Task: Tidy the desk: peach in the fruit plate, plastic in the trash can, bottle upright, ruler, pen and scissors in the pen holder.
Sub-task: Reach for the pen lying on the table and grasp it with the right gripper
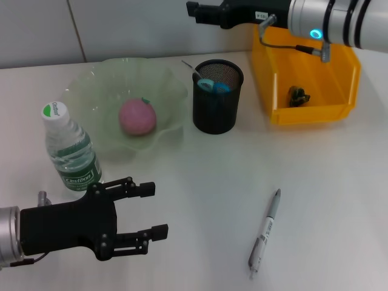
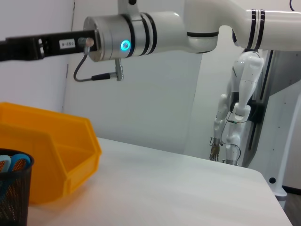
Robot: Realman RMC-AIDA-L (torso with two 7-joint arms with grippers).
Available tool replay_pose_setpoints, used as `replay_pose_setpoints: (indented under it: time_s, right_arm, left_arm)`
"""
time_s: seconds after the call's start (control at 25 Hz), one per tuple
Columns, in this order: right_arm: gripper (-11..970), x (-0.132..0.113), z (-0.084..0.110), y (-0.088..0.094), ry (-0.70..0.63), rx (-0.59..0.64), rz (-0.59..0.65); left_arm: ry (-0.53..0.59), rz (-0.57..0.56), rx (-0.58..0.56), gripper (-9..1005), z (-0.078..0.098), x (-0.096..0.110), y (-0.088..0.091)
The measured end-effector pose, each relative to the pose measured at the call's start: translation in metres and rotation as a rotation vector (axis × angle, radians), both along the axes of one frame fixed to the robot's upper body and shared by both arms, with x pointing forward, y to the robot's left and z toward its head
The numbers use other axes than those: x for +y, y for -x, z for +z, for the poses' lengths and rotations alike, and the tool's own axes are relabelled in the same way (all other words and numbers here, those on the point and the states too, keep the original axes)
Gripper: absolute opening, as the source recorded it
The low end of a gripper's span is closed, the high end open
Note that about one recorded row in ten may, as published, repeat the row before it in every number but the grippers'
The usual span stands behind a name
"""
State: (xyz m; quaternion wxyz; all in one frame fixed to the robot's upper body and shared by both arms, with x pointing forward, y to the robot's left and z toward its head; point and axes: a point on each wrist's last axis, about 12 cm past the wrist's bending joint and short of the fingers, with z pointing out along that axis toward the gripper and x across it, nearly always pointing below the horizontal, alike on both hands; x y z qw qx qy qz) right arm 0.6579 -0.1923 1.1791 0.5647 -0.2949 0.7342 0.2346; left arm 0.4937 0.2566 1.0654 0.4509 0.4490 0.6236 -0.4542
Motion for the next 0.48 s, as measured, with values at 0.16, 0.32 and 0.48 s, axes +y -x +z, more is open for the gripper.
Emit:
replay_pose_setpoints:
  time_s: [0.16, 0.32, 0.48]
  right_arm:
    - [741, -0.012, 0.012, 0.016, -0.094, -0.023, 0.04]
    - [741, -0.02, 0.018, 0.029, -0.132, -0.034, 0.082]
    - [741, -0.032, 0.025, 0.047, -0.171, -0.008, 0.174]
  left_arm:
    - [0.005, 0.002, 0.003, 791, 0.0, 0.001, 0.001]
    - [0.005, 0.004, 0.003, 791, 0.0, 0.001, 0.001]
    - [0.009, 0.009, 0.004, 791, 0.001, 0.001, 0.0]
